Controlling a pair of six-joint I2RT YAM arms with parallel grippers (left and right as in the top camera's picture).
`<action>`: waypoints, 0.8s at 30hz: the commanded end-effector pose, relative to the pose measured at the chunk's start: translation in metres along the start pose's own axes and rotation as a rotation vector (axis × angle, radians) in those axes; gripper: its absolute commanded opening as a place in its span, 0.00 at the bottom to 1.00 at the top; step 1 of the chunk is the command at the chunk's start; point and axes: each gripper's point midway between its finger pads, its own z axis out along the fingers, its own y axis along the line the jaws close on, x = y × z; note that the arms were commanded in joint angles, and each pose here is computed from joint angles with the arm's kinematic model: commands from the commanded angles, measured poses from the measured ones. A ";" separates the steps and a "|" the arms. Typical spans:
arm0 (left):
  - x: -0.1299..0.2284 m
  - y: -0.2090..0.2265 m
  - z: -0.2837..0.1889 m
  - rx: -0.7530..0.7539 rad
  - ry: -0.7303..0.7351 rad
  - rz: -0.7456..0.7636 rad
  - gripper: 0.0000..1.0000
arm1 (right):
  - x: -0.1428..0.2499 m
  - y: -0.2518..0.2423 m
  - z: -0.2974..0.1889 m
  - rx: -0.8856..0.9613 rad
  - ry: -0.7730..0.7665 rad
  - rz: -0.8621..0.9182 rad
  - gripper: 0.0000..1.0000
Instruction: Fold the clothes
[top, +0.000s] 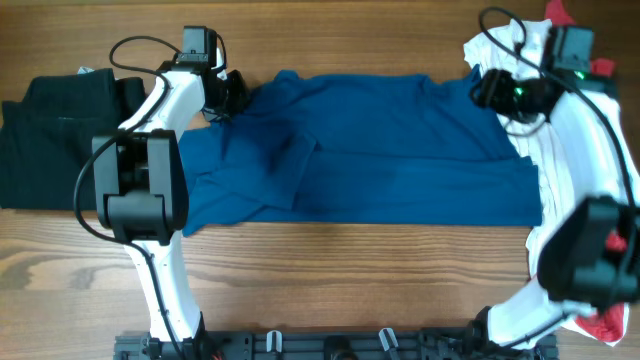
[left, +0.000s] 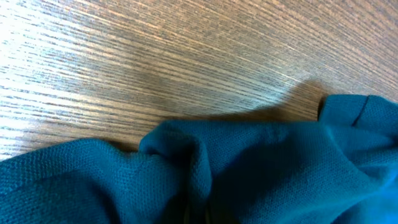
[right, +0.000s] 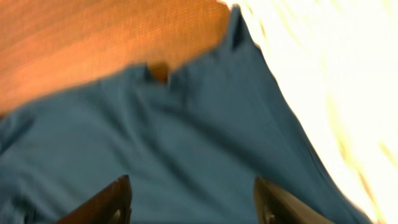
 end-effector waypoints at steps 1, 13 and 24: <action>-0.006 0.001 -0.013 -0.007 -0.023 -0.003 0.04 | -0.007 -0.003 0.040 -0.034 0.019 0.205 0.57; -0.004 0.002 -0.012 -0.011 -0.015 -0.004 0.04 | -0.022 -0.003 0.103 -0.075 -0.049 0.271 0.57; -0.004 0.002 -0.012 -0.011 -0.015 -0.004 0.04 | -0.035 -0.026 0.104 0.042 -0.132 0.317 0.57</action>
